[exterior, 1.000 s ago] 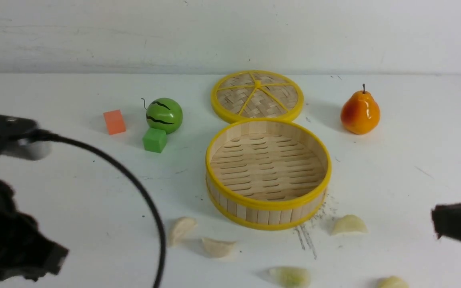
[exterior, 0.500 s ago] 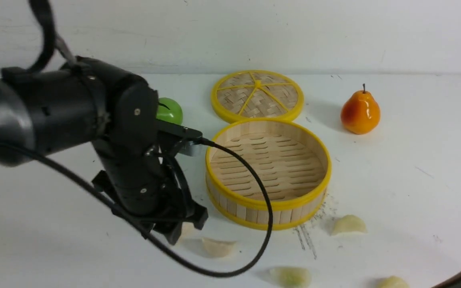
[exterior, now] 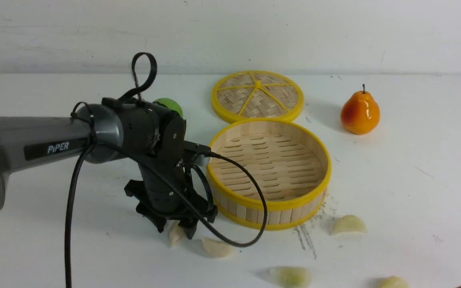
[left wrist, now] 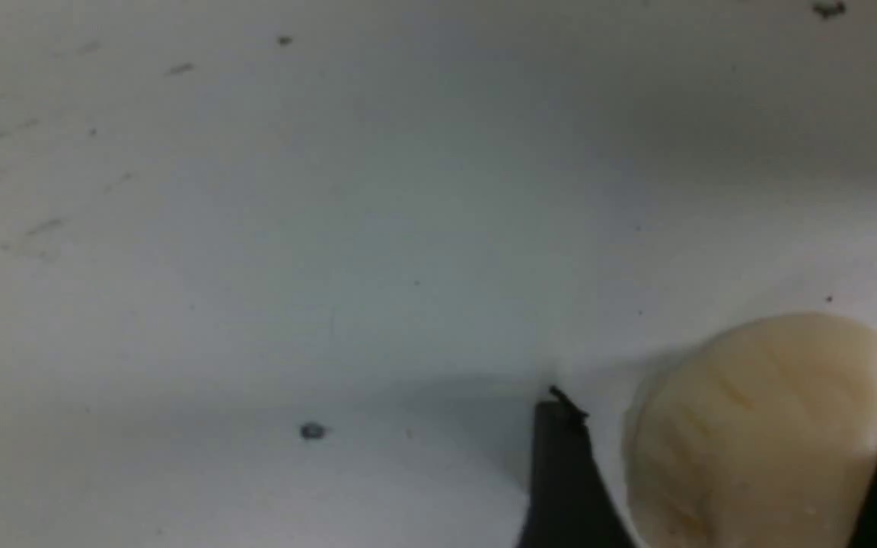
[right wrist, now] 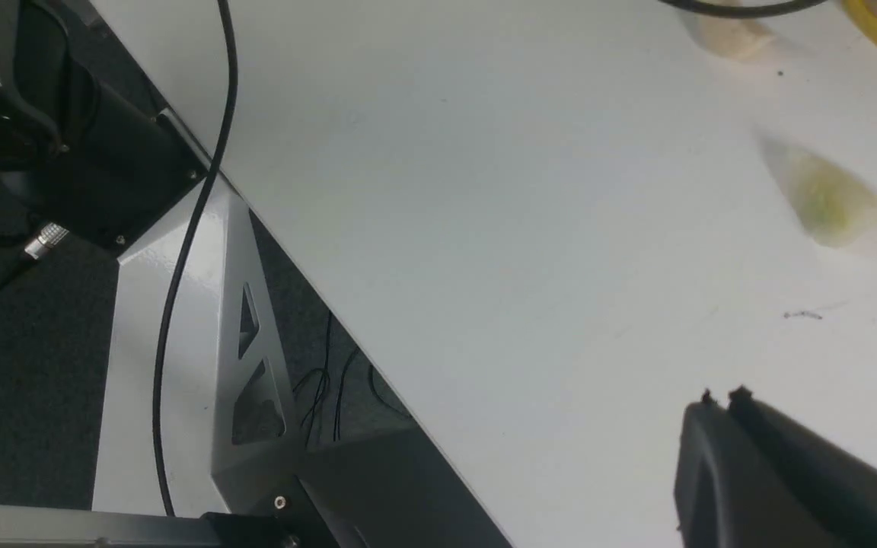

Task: Put the dumplings into the steamer on the white table.
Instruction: 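Reach for and grasp a dumpling on the table with the left gripper, then place the dumpling into the bamboo steamer basket with the left gripper, then reach for and grasp a dumpling on the table with the left gripper, then place the dumpling into the bamboo steamer basket with the left gripper, then reach for and grasp a dumpling on the table with the left gripper, then place the dumpling into the bamboo steamer basket with the left gripper, then reach for and grasp a dumpling lying on the table beside the steamer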

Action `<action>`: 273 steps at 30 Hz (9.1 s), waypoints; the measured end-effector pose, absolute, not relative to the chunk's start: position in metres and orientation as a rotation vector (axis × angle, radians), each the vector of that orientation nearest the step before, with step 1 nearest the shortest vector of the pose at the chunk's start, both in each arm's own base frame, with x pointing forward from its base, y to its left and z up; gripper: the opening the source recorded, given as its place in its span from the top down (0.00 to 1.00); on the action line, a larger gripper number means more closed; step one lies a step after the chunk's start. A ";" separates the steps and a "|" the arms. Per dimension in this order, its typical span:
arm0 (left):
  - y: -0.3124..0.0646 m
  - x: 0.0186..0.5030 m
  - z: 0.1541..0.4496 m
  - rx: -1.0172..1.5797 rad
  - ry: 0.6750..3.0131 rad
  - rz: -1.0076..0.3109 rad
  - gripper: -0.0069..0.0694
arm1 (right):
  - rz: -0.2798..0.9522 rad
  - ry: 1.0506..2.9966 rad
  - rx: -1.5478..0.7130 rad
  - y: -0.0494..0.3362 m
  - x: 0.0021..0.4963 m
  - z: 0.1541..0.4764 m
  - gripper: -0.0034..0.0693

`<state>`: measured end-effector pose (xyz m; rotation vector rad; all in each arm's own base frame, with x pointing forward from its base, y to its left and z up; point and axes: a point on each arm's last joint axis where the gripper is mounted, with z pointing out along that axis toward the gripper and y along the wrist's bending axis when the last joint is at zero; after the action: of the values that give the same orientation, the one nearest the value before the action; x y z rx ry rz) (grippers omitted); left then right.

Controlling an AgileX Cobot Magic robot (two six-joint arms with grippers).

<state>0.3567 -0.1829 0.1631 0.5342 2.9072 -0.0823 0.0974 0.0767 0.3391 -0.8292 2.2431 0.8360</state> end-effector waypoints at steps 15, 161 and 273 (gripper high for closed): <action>-0.239 0.366 0.298 0.450 2.629 -0.416 0.60 | 0.798 2.195 -0.765 0.076 0.104 0.342 0.94; -0.282 0.283 0.355 1.384 2.342 -0.411 0.26 | 0.517 2.422 -0.706 0.056 0.106 0.324 0.82; -0.095 0.170 0.361 0.553 2.615 -0.309 0.93 | 0.065 2.262 -1.552 0.095 0.354 0.168 0.23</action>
<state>0.1704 -0.0954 0.3613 0.5530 2.6154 -0.3088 0.3538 0.0946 0.1682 -1.5522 2.2617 0.0651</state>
